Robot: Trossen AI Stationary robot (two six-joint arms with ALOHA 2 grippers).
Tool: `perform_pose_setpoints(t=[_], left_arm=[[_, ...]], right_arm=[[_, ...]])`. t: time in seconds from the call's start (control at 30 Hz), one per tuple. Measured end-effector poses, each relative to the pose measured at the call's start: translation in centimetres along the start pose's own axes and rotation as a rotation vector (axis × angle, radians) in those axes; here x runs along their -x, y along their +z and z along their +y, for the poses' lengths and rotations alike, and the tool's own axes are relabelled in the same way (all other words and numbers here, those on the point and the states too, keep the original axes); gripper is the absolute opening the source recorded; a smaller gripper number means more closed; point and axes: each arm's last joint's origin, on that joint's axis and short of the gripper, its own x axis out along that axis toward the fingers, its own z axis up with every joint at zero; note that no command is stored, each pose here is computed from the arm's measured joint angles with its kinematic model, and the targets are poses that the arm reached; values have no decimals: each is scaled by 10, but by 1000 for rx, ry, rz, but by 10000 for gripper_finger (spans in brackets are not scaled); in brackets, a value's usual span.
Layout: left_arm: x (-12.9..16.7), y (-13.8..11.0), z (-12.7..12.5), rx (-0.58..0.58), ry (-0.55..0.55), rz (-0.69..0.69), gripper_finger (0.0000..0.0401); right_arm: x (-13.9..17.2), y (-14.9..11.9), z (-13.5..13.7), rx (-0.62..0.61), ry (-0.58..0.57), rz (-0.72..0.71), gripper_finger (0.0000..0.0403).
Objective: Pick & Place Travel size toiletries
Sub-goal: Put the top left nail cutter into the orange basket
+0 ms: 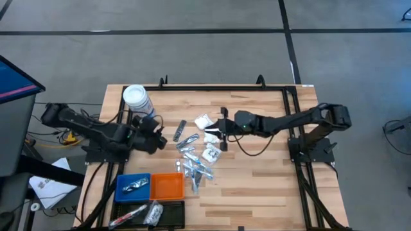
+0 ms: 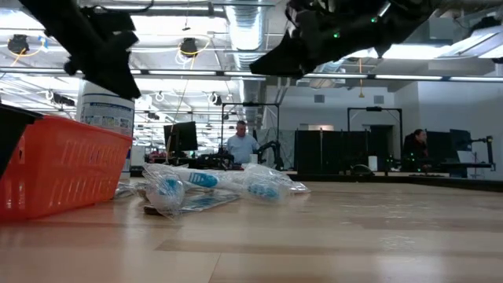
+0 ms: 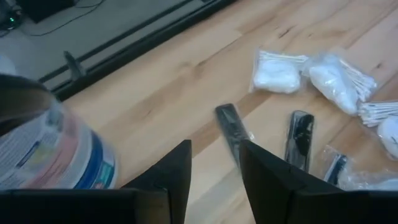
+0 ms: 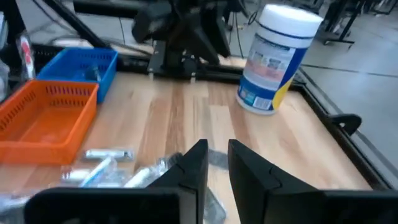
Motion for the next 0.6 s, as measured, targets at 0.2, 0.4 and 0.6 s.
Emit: perform_pose_setpoints(t=[0.2, 0.4, 0.6], left_arm=[[-26, 5, -10, -18, -75, -50, 127], [-58, 0, -18, -108, -254, -23, 127], [-77, -1, -26, -228, -390, 30, 127]], right_arm=[[-13, 10, -15, -14, -41, -15, 58], [-24, 8, -35, -60, 22, 63, 101], [-35, -4, -39, -50, 217, 80, 178]])
